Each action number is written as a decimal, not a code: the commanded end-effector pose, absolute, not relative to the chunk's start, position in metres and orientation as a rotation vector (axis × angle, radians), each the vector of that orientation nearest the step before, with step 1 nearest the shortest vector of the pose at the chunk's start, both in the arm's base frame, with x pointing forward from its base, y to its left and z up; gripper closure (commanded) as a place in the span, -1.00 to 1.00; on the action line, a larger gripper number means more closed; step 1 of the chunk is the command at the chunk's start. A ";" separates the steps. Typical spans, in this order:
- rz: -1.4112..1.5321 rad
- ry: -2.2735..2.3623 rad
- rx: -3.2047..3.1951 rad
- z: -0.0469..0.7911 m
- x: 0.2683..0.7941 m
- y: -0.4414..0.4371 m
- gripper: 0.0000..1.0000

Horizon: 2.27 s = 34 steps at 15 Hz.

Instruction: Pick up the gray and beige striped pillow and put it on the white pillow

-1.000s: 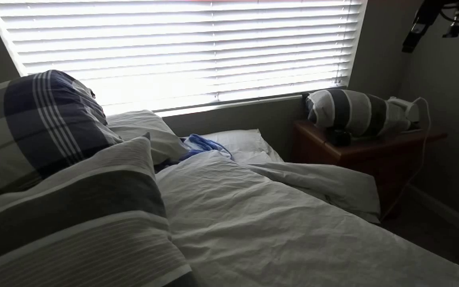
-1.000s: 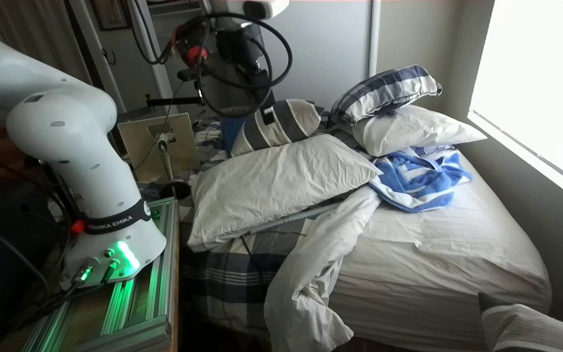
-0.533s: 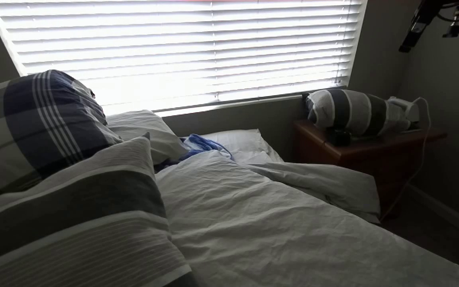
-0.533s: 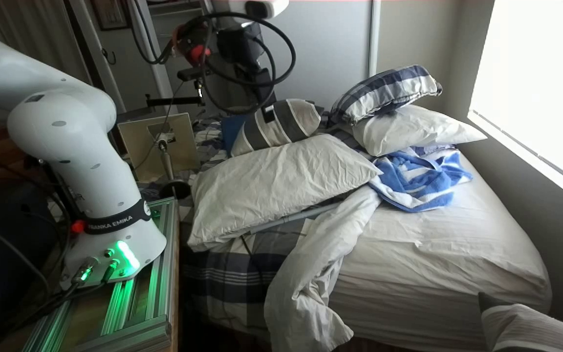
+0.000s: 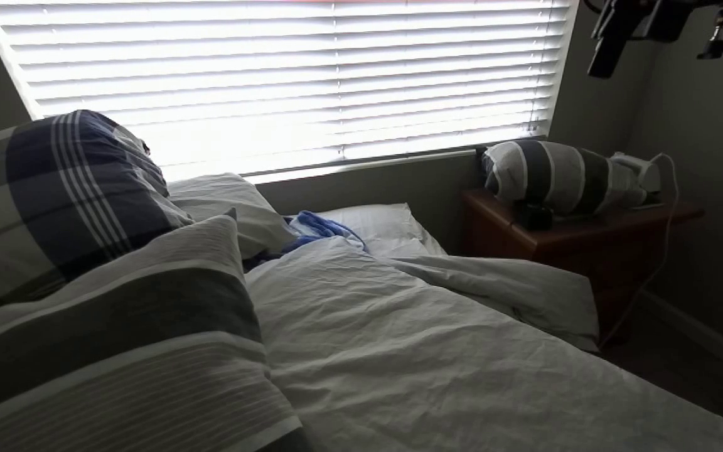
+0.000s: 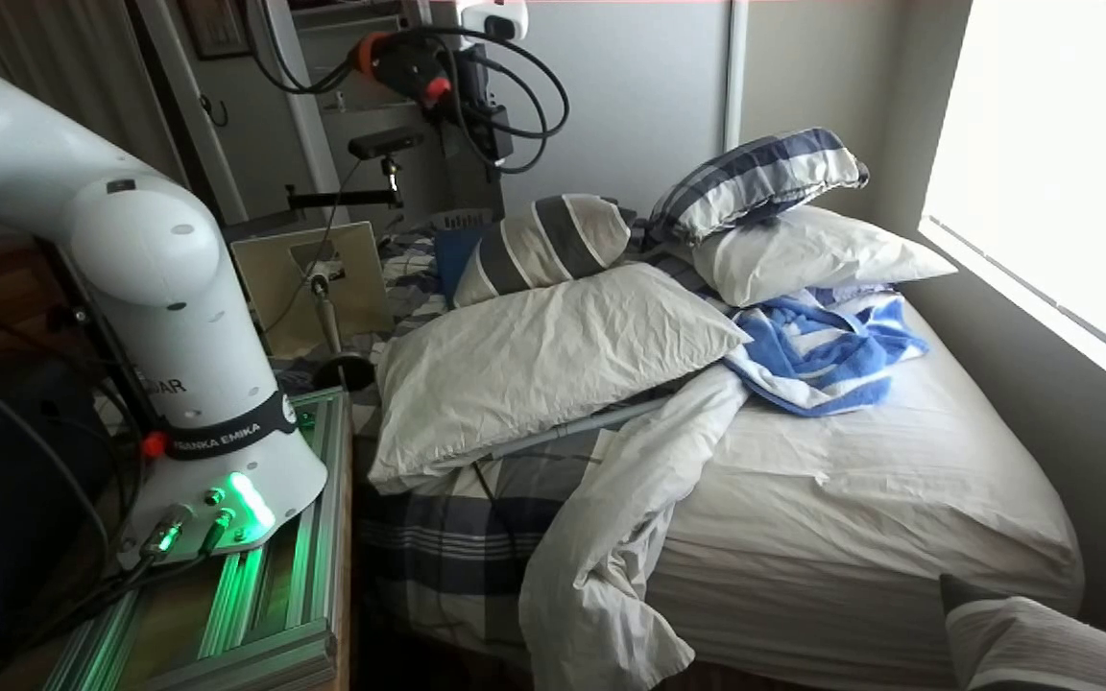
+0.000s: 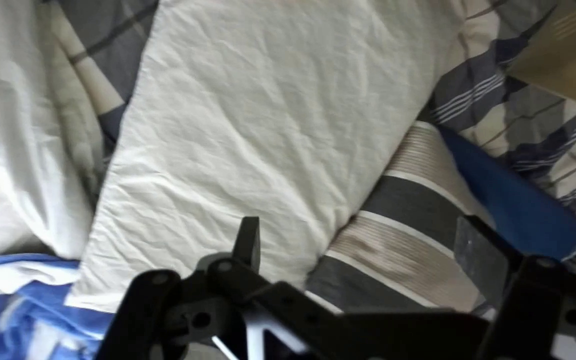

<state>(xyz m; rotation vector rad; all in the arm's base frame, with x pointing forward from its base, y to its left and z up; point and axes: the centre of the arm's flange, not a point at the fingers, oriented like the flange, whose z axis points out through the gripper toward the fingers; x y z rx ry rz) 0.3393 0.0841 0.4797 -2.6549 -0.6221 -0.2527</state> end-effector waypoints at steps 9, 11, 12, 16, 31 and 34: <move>-0.174 -0.688 -2.449 0.485 0.512 0.217 -1.00; -0.213 -0.678 -2.443 0.472 0.548 0.225 -1.00; -0.239 -0.694 -2.452 0.465 0.567 0.229 -1.00; -0.206 -0.685 -2.474 0.451 0.549 0.220 -1.00; -0.222 -0.640 -2.424 0.445 0.606 0.244 -1.00; -0.226 -0.557 -2.419 0.429 0.650 0.263 -1.00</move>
